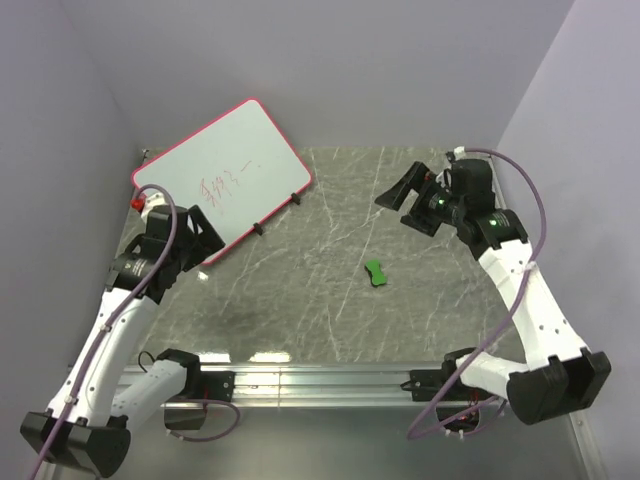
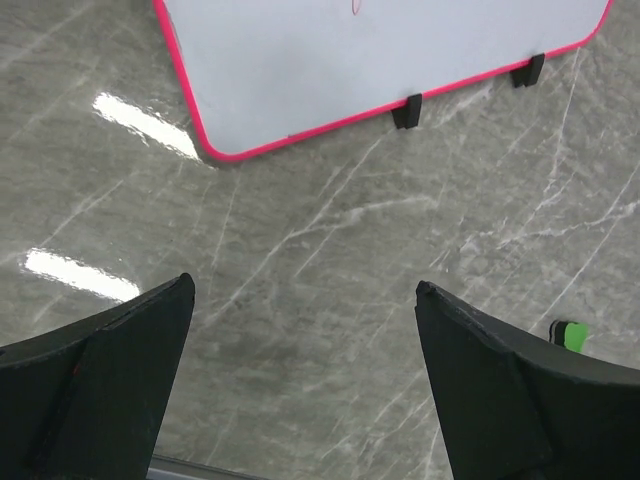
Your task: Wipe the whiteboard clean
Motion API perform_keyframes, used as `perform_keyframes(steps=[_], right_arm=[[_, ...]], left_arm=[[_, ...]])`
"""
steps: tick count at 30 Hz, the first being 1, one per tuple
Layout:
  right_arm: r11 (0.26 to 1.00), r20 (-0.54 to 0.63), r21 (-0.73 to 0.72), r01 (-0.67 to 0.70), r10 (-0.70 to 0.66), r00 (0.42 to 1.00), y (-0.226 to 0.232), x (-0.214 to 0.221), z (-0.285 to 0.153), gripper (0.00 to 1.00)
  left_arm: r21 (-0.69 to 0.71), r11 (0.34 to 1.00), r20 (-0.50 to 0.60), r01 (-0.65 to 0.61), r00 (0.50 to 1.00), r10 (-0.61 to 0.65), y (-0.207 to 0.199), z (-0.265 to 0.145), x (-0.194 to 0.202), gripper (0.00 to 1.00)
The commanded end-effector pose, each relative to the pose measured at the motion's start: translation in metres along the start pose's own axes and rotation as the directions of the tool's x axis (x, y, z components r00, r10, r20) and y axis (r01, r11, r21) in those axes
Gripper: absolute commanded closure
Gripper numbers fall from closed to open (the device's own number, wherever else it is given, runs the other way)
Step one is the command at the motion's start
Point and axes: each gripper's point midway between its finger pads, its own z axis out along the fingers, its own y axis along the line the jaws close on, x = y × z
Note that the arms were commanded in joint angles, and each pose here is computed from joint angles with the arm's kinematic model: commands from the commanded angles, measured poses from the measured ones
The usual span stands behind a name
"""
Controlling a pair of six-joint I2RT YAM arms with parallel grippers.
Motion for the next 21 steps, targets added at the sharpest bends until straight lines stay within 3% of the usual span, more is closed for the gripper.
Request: perform_keyframes(steps=[1,4,8,13,21], right_arm=[[0.982,-0.048,0.172,0.071,-0.064,0.997,-0.041,0.012,0.007,0.00],[0.956,-0.072,0.264,0.126,-0.111,0.991,-0.060,0.010,0.016,0.03],[0.915,-0.196,0.296,0.273,-0.222,0.955,-0.075,0.021,0.034,0.06],[0.827,-0.360,0.373,0.420,-0.288,0.887,-0.096,0.052,0.066,0.09],[0.715,-0.489,0.440,0.543,-0.316,0.813,-0.139,0.087,0.092,0.12]], left_arm=[[-0.032,0.999,0.094,-0.013,0.995,0.016,0.010,-0.008,-0.017,0.00],[-0.026,1.000,0.155,0.002,0.988,0.002,0.014,-0.019,-0.026,0.00],[0.004,0.999,0.248,0.053,0.967,-0.053,0.020,-0.038,-0.039,0.01],[-0.014,0.997,0.213,0.077,0.974,-0.072,0.027,-0.032,-0.031,0.01],[-0.016,0.997,0.200,0.075,0.977,-0.070,0.031,-0.022,-0.030,0.01]])
